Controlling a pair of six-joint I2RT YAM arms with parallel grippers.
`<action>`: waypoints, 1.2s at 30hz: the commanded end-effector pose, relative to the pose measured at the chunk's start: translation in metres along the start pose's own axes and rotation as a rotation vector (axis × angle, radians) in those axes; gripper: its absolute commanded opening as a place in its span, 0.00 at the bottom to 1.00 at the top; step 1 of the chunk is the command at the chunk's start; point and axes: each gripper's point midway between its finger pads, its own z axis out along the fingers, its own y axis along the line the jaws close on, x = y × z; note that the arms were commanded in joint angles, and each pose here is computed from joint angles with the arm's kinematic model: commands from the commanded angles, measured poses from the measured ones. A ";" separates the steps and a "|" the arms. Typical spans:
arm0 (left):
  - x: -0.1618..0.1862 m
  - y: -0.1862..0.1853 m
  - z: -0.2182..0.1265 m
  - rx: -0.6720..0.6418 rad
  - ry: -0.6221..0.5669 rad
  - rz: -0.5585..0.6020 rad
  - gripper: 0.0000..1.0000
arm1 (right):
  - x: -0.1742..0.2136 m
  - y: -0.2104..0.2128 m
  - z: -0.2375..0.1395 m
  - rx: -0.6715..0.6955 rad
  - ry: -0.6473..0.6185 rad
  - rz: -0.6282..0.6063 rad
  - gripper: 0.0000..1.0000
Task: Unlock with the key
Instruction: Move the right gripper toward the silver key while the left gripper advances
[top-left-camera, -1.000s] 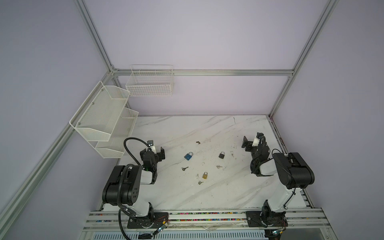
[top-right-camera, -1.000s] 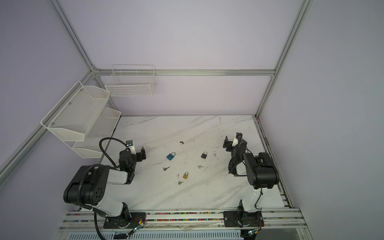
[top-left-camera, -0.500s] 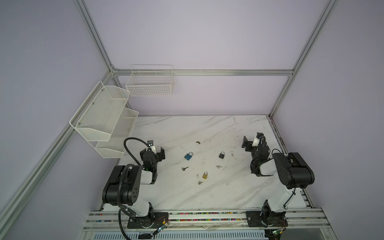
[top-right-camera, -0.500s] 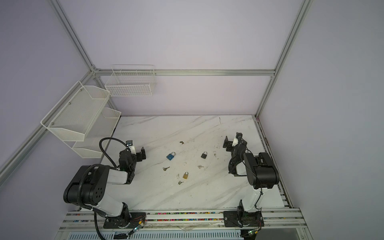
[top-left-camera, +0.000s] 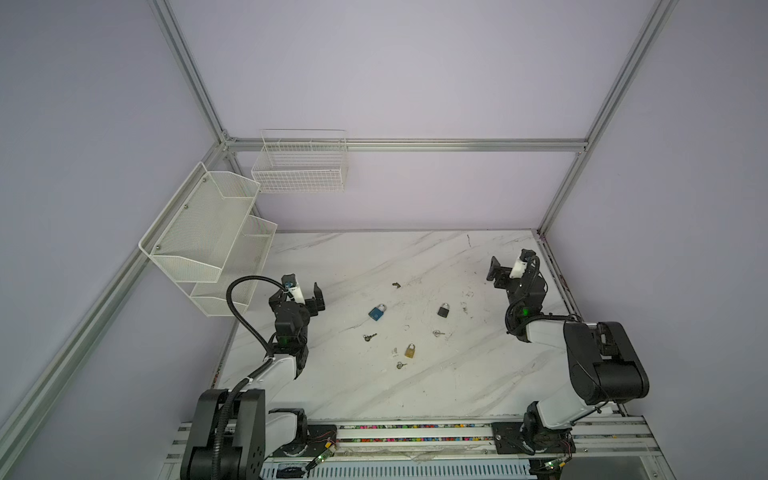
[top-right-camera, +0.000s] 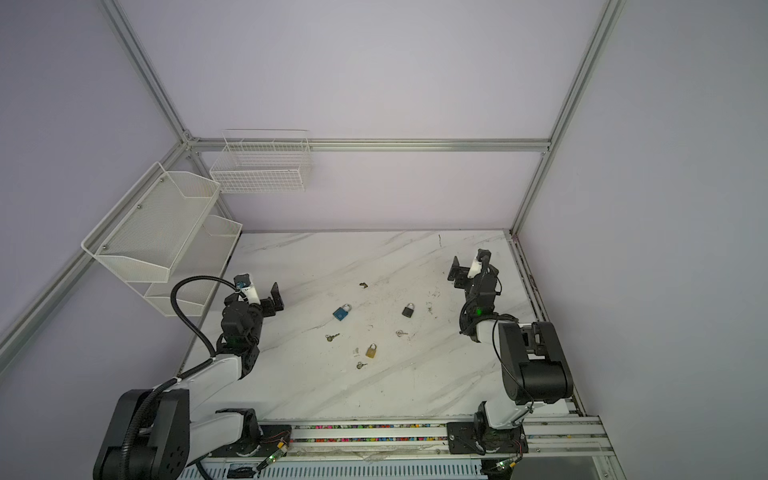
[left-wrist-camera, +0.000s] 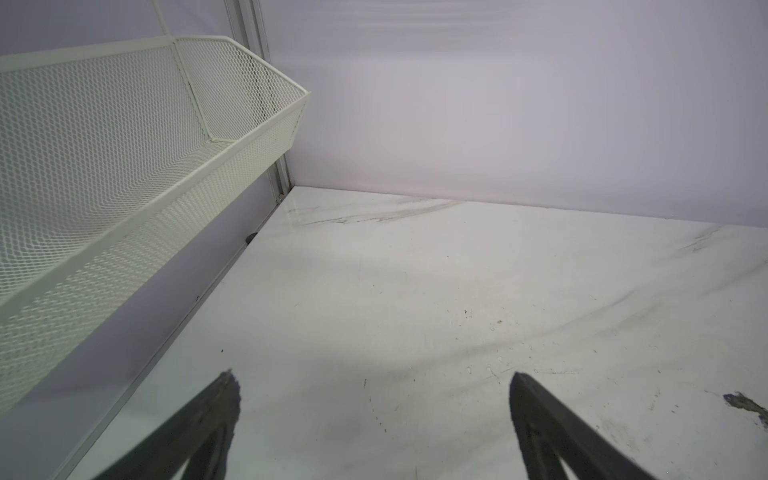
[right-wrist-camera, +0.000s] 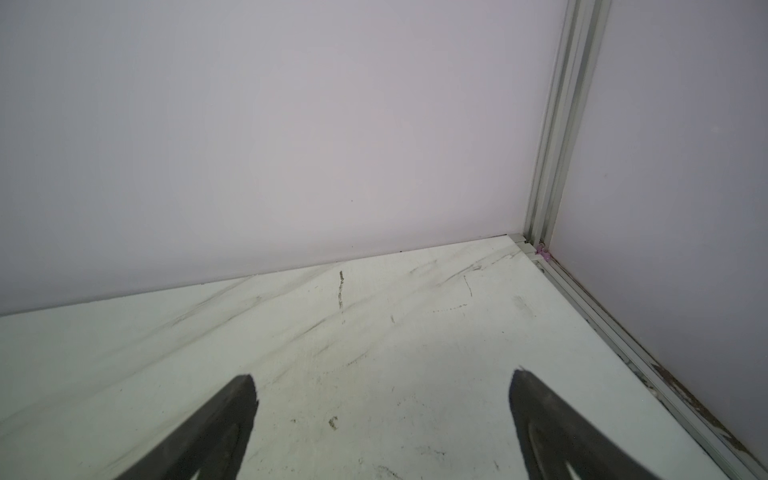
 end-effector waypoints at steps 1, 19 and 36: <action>-0.039 0.002 -0.005 -0.003 -0.038 -0.126 1.00 | -0.010 -0.011 -0.013 0.071 -0.004 0.144 0.98; -0.020 -0.029 -0.018 0.135 0.204 -0.601 1.00 | -0.006 0.007 -0.049 0.046 0.278 0.530 0.98; -0.017 -0.135 -0.083 0.484 0.368 -0.482 1.00 | 0.048 0.082 -0.087 -0.058 0.669 0.414 0.98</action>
